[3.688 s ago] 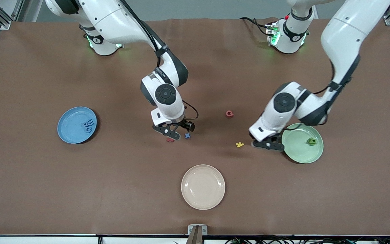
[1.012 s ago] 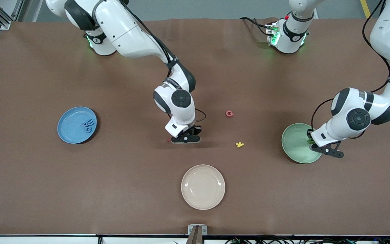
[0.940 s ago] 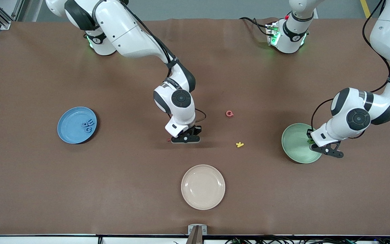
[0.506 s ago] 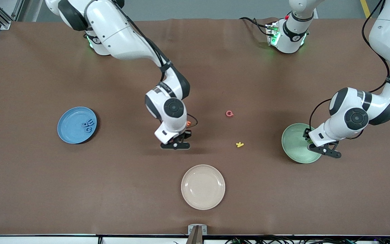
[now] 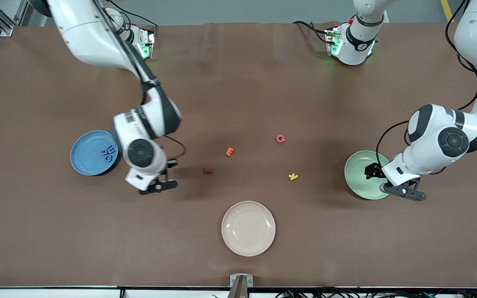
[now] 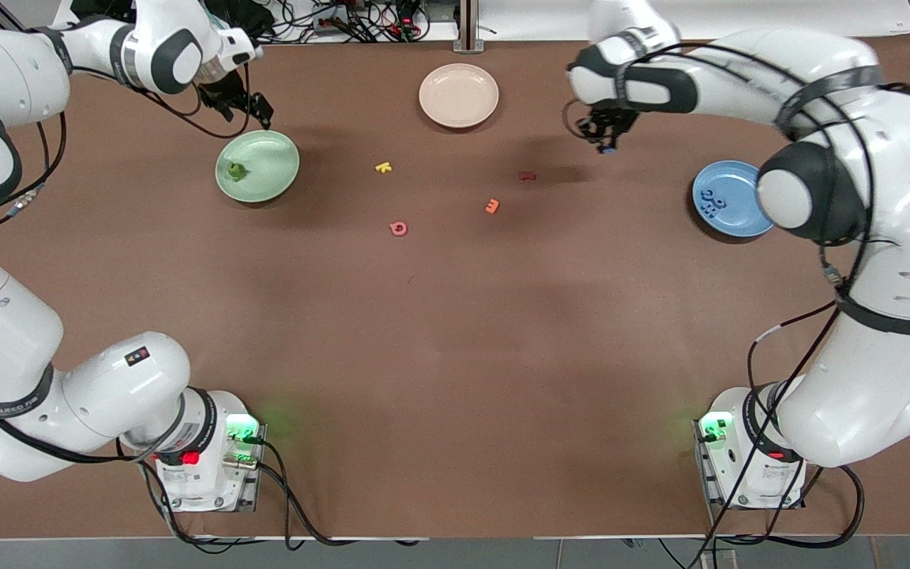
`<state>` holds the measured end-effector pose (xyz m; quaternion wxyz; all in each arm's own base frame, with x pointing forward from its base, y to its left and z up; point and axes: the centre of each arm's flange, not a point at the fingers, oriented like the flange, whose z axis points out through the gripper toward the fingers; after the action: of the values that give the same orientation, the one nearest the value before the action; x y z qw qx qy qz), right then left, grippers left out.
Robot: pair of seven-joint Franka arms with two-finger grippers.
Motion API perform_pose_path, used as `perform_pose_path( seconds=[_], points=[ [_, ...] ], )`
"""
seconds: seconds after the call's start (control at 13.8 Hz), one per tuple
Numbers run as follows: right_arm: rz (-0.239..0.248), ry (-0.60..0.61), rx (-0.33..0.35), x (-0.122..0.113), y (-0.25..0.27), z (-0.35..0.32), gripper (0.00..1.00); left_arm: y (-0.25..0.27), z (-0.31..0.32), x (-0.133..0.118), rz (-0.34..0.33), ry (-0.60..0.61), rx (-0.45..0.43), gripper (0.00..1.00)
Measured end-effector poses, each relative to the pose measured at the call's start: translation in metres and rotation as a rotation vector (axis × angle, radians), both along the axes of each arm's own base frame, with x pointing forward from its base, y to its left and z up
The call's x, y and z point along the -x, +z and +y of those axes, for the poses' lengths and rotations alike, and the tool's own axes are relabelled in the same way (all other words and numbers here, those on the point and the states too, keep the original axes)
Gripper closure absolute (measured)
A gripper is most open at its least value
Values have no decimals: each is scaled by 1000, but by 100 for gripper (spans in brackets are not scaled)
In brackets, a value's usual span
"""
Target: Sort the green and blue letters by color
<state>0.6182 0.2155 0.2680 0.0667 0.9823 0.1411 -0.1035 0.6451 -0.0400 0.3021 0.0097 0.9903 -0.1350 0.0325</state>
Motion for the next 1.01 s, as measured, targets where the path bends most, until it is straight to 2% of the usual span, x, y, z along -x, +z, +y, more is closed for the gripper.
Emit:
perform_pose_path(
  seconds=[0.22,0.43,0.58,0.87,0.94,1.01],
  points=[
    [4,80,-58,19,-4,-100,73,42,3,-9,-41,72,-18,0],
    [-32,159,-111,57,-37,-184,73,92,-3,-13,-27,109,-56,0],
    [-32,199,-135,77,-56,-237,73,130,-5,-15,-13,120,-80,0],
    [-16,210,-159,92,-62,-306,73,184,-2,-15,7,149,-98,0],
    [-15,209,-161,92,-62,-309,68,193,-4,-13,13,155,-107,0],
    [-14,212,-162,92,-61,-307,57,202,-6,-11,13,164,-130,0]
  ],
)
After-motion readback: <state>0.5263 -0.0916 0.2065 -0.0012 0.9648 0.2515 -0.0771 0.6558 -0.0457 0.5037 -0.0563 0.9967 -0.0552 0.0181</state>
